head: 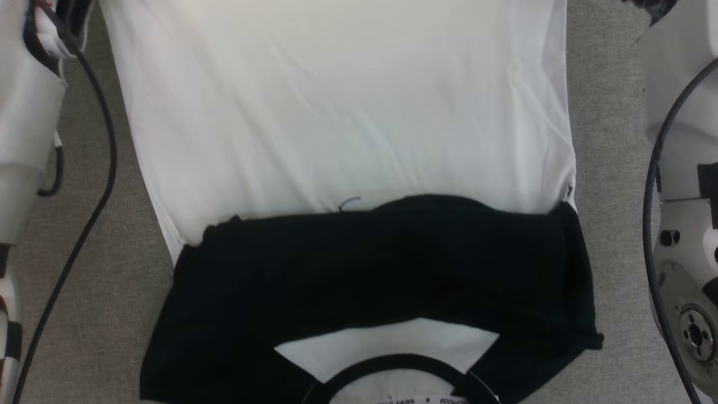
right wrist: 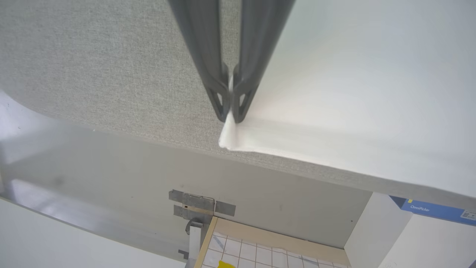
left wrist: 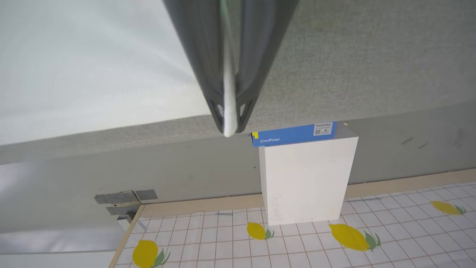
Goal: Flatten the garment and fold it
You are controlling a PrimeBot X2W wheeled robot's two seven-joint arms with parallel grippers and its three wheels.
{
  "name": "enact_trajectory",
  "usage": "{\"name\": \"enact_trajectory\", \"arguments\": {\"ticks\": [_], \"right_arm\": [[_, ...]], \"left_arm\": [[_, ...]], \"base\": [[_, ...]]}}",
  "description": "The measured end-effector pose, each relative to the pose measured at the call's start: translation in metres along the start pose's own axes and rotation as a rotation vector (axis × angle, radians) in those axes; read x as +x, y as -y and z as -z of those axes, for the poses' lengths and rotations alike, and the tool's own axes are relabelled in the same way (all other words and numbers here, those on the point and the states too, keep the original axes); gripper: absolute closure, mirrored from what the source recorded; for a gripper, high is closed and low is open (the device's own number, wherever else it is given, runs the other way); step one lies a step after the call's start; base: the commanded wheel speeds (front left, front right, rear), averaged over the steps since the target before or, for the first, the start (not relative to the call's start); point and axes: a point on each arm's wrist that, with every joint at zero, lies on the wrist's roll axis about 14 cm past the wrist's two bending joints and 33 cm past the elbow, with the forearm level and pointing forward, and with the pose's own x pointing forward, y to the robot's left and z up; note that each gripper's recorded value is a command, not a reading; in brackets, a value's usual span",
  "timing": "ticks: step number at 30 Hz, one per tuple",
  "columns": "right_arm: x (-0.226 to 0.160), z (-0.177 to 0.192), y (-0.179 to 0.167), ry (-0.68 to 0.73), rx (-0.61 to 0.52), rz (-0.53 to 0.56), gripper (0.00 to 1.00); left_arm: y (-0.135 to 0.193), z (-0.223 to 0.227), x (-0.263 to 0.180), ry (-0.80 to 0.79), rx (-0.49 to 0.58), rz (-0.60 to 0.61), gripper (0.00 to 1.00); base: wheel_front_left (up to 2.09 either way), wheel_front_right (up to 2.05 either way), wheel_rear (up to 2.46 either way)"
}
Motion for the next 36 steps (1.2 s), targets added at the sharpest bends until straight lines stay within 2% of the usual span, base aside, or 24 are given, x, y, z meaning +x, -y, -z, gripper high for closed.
{"name": "enact_trajectory", "arguments": {"ticks": [5, 17, 23, 27, 36], "right_arm": [[-0.001, -0.034, 0.008, 0.112, -0.023, 0.027, 1.0], [-0.003, -0.096, 0.016, 0.346, -0.073, 0.074, 1.0], [-0.006, -0.093, -0.002, 0.347, -0.088, 0.023, 1.0], [-0.014, -0.076, -0.017, 0.326, -0.093, -0.026, 1.0], [-0.061, -0.029, -0.046, 0.28, -0.091, -0.148, 1.0]], "left_arm": [[-0.01, -0.051, 0.003, 0.21, 0.041, -0.041, 1.0], [-0.023, -0.12, -0.002, 0.533, 0.075, -0.086, 1.0], [-0.026, -0.115, -0.008, 0.507, 0.077, -0.069, 1.0], [-0.018, -0.091, -0.019, 0.447, 0.092, -0.008, 1.0], [0.008, -0.036, -0.084, 0.324, -0.002, 0.136, 1.0]], "base": [[0.0, 0.0, 0.0], [0.0, 0.0, 0.0], [0.0, 0.0, 0.0], [0.0, 0.0, 0.0], [0.0, 0.0, 0.0]]}}
